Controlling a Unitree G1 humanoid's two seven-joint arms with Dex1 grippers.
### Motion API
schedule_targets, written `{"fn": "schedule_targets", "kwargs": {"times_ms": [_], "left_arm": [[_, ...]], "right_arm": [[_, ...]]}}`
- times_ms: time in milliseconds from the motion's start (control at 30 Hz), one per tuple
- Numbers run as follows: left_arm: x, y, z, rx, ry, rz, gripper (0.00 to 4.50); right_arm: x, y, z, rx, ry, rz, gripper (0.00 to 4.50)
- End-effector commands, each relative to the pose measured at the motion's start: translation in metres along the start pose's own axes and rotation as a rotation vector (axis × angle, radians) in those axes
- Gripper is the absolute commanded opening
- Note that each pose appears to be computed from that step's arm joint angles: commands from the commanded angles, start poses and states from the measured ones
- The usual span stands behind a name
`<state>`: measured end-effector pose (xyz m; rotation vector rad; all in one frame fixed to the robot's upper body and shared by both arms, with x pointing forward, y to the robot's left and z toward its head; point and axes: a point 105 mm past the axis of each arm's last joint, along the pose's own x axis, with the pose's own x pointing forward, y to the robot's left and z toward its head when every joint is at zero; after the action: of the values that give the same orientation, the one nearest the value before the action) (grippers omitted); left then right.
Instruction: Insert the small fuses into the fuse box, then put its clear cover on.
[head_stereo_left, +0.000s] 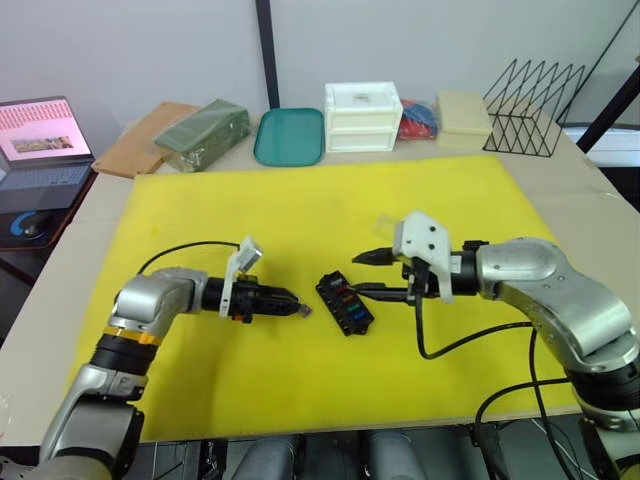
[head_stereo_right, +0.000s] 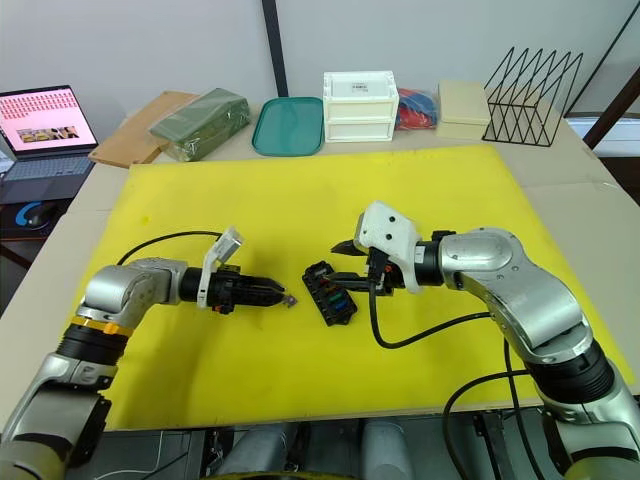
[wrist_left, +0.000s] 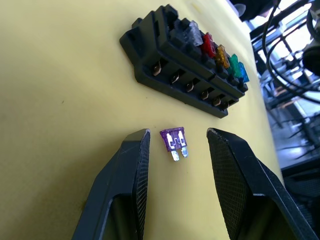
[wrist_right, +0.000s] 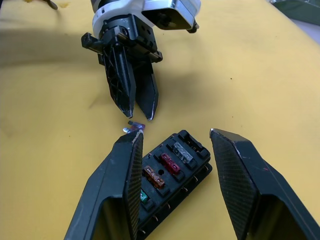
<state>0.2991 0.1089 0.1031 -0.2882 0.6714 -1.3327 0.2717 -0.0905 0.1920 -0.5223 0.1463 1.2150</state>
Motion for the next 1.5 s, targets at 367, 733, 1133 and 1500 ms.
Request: {"fn": "schedule_targets", "kwargs": {"times_ms": [367, 733, 1133, 1500], "left_arm": [[0.010, -0.003, -0.013, -0.046, 0.069, -0.054, 1.91], [0.009, 0.008, -0.011, -0.050, 0.045, 0.003, 0.06], [0.008, 0.009, -0.018, -0.020, 0.085, 0.011, 0.06], [0.006, 0.013, -0.012, 0.048, 0.041, 0.039, 0.02]], "right_arm": [[-0.005, -0.001, 0.010, -0.049, -0.009, -0.024, 2.28], [-0.005, 0.000, 0.008, -0.053, 0.000, -0.021, 2.28], [-0.004, 0.000, 0.008, -0.058, 0.001, -0.021, 2.28], [-0.004, 0.000, 0.008, -0.054, 0.002, -0.023, 2.28]]}}
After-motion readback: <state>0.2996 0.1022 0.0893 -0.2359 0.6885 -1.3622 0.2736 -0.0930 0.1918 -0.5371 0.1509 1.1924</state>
